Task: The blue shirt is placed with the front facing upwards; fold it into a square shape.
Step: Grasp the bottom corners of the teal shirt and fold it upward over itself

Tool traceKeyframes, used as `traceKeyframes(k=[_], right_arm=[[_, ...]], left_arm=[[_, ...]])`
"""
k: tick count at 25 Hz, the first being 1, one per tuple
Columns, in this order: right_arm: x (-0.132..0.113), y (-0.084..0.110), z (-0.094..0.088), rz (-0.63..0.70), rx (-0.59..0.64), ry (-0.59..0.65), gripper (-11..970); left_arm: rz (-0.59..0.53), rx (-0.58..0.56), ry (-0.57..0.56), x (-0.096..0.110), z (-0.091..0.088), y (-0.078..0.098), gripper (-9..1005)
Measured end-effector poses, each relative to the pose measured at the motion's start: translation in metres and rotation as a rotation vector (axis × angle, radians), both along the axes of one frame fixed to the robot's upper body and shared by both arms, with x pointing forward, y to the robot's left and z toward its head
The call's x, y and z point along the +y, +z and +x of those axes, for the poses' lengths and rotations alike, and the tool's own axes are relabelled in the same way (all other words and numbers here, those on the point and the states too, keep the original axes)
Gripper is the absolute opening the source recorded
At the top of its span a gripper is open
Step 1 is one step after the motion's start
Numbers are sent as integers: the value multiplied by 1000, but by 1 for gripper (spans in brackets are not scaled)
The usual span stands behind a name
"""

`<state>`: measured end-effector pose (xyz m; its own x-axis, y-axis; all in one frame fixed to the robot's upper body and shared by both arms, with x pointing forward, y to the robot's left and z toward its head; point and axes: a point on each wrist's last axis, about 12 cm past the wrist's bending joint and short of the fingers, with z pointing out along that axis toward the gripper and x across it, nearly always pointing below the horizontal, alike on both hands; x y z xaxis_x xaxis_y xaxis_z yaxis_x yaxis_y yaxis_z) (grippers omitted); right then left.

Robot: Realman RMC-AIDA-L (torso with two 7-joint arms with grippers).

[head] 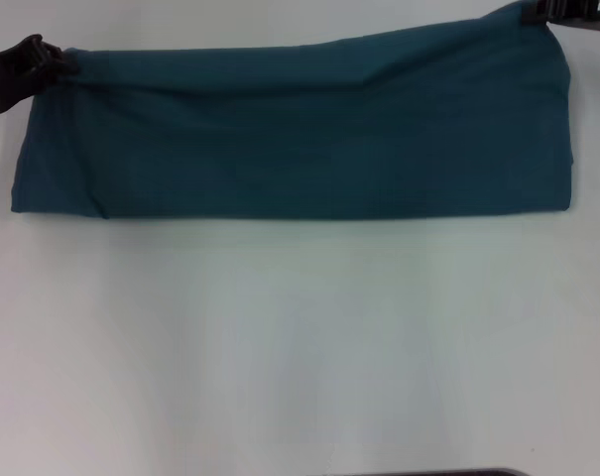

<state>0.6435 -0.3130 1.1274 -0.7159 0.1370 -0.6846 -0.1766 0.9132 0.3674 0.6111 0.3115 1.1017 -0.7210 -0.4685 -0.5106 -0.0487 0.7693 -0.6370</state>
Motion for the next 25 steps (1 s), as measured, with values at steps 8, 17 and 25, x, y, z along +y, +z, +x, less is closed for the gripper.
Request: traceKeyframes(k=[8, 17, 25], right_arm=[[9, -8, 5, -35, -8, -6, 97], [10, -7, 7, -51, -14, -1, 100], [1, -5, 9, -64, -11, -14, 277]], left_arm=[[13, -7, 10, -2, 3, -1, 107], [22, -14, 31, 2, 1, -5, 127], [34, -34, 73, 5, 1, -6, 339]])
